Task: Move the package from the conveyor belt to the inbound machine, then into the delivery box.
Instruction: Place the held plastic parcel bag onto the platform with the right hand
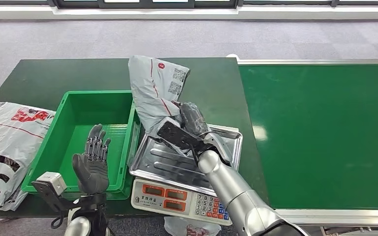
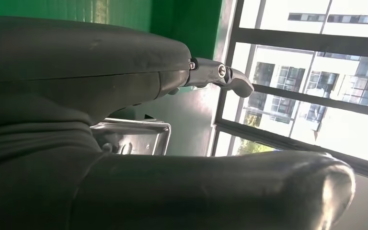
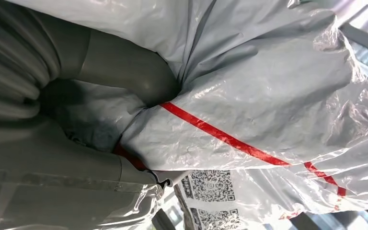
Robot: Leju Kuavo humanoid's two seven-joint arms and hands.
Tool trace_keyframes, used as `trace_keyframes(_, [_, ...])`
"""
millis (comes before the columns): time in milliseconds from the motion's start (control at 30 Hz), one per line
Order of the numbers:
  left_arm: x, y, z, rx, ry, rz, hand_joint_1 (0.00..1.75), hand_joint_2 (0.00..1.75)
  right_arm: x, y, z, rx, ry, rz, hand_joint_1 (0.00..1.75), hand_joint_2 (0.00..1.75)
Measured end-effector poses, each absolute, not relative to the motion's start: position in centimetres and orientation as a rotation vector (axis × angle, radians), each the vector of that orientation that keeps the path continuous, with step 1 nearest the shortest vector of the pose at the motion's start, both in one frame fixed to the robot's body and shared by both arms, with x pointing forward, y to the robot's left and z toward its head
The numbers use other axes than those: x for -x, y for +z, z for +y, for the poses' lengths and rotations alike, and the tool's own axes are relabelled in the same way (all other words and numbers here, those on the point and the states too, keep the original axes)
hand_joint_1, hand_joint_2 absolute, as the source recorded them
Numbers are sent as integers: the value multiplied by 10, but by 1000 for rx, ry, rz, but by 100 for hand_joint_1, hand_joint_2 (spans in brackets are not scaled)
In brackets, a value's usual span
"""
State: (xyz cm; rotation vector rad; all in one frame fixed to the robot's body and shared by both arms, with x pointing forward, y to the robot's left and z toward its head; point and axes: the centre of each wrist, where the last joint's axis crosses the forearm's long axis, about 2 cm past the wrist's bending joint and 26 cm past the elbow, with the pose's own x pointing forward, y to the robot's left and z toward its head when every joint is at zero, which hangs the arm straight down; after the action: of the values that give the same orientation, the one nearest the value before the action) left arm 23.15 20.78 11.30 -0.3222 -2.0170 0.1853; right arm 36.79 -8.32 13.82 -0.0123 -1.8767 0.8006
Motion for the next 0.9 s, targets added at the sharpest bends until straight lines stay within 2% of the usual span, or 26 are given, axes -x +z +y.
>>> trace_keyframes(100, [-232, 114, 208, 322, 184, -2018, 0, 0, -365, 135, -79, 31, 830, -1807, 39, 175])
trace_keyframes(133, [-232, 114, 208, 321, 183, -2017, 0, 0, -365, 134, -79, 48, 839, -1790, 1, 131])
trace_keyframes(233, [-232, 114, 208, 318, 178, -2010, 0, 0, -364, 132, -79, 177, 882, -1704, 0, 0])
trace_keyframes(433, [-232, 117, 209, 309, 167, -2007, 0, 0, -364, 131, -83, 484, 957, -1585, 0, 0])
trace_keyframes(900, [-233, 119, 210, 307, 168, -2014, 0, 0, -366, 130, -87, 518, 983, -1581, 0, 0])
